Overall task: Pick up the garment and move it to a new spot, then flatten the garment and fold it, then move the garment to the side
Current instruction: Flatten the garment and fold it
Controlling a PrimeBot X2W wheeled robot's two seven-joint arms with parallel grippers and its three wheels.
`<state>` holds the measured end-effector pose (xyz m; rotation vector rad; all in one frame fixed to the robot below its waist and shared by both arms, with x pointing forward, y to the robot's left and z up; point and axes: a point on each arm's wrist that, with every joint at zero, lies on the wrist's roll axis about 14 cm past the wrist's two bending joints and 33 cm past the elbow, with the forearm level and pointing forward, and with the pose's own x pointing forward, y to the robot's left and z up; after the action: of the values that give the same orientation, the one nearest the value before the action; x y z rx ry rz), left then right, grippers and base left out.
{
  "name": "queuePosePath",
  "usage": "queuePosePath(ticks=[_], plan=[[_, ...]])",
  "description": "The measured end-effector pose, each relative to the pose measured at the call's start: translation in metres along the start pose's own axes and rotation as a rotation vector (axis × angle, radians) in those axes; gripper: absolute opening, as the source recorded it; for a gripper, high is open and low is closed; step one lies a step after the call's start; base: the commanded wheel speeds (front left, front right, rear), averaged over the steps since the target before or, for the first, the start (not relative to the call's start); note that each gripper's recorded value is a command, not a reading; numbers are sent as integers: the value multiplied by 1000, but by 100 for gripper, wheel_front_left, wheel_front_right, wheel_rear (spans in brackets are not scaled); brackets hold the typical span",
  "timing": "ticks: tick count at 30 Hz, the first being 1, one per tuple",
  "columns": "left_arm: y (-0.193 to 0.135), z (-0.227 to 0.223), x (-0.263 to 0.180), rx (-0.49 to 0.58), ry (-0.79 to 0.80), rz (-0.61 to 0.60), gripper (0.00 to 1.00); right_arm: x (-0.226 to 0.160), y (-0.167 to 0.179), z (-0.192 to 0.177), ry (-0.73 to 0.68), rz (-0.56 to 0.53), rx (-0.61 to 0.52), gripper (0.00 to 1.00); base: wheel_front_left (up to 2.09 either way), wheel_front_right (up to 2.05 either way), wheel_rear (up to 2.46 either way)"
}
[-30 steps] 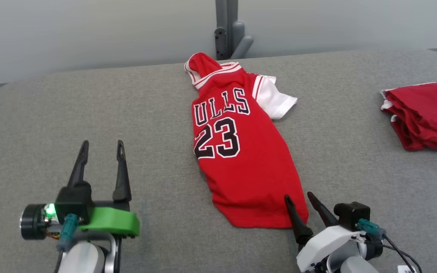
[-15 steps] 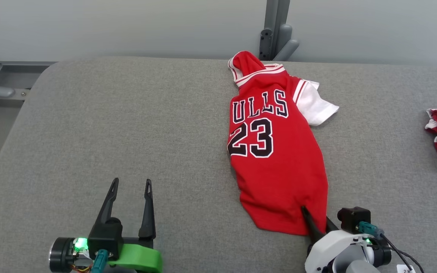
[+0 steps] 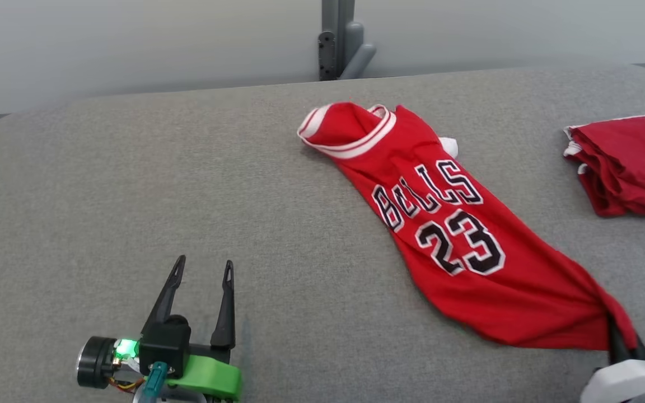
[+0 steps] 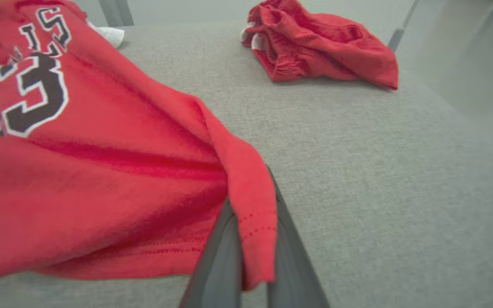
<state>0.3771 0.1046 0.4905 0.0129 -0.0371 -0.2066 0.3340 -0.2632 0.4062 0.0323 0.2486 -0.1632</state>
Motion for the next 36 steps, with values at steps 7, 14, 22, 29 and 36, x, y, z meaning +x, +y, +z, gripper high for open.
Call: queuePosePath(ticks=[7,14,22,29,36], plan=[[-38,-10,24,82,14,-217,100,-24,-97,24,-57,-313,-96,65,0,0,0],[-95,-45,35,294,83,-568,100,-8,-65,65,-186,-227,-98,100,0,0,0],[-108,-73,78,412,157,-656,100,-10,-32,96,-301,-132,-28,100,0,0,0],[-126,-87,97,445,183,-716,100,-15,-36,93,-296,-145,5,100,0,0,0],[-140,-104,112,451,221,-759,100,-22,-50,83,-266,-196,30,100,0,0,0]])
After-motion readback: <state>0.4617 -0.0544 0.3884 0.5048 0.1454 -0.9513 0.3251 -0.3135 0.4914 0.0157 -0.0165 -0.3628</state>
